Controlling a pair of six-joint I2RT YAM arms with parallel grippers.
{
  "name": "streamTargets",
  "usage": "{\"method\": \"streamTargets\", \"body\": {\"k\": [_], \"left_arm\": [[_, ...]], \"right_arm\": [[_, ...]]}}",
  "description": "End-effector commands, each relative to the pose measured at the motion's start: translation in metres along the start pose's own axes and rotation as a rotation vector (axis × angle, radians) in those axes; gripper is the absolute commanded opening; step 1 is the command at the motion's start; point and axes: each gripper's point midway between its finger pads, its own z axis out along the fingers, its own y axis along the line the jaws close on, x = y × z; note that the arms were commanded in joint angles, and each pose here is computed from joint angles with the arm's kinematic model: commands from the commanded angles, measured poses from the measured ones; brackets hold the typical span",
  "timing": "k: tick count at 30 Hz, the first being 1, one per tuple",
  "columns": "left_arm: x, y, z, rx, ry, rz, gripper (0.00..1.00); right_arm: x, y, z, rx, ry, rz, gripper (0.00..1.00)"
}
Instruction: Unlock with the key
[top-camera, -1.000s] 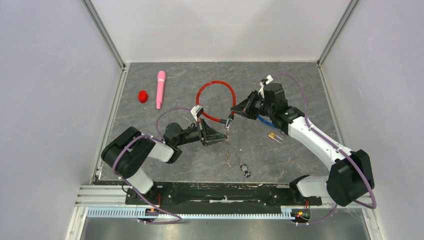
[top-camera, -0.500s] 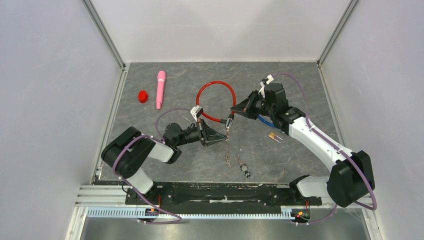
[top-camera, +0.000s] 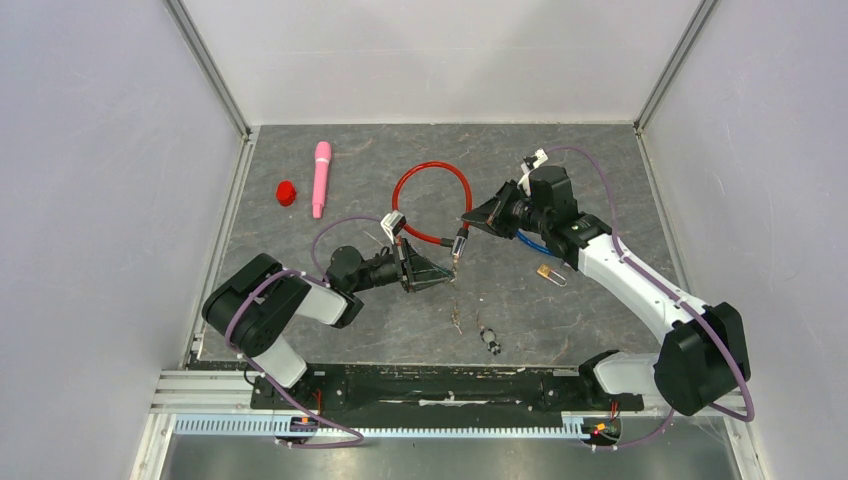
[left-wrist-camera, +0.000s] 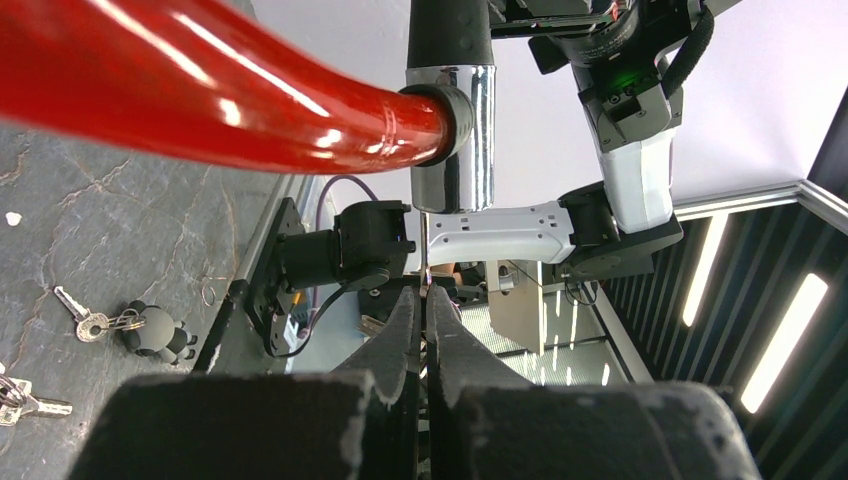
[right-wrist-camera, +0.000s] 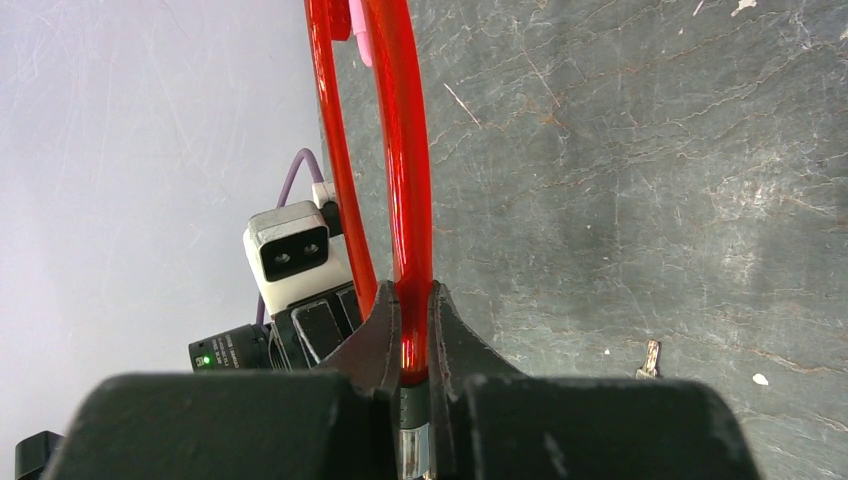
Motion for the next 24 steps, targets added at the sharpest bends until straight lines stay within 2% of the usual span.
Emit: {"method": "streamTargets", "body": {"k": [1,24], "left_arm": [[-0.0042,-0.0253,0.0003,0.081,-0.014,0.058,0.02],[-0.0051,-0.0287,0.0026,0.088,-0.005,0.067,0.02]], "right_arm": [[-0.0123,0.0357,-0.0133,-0.131,-0.046,-0.056,0.0],[-0.0135,0.0389,-0.0151,-0.139,-0.05,-0.071,0.0]]}}
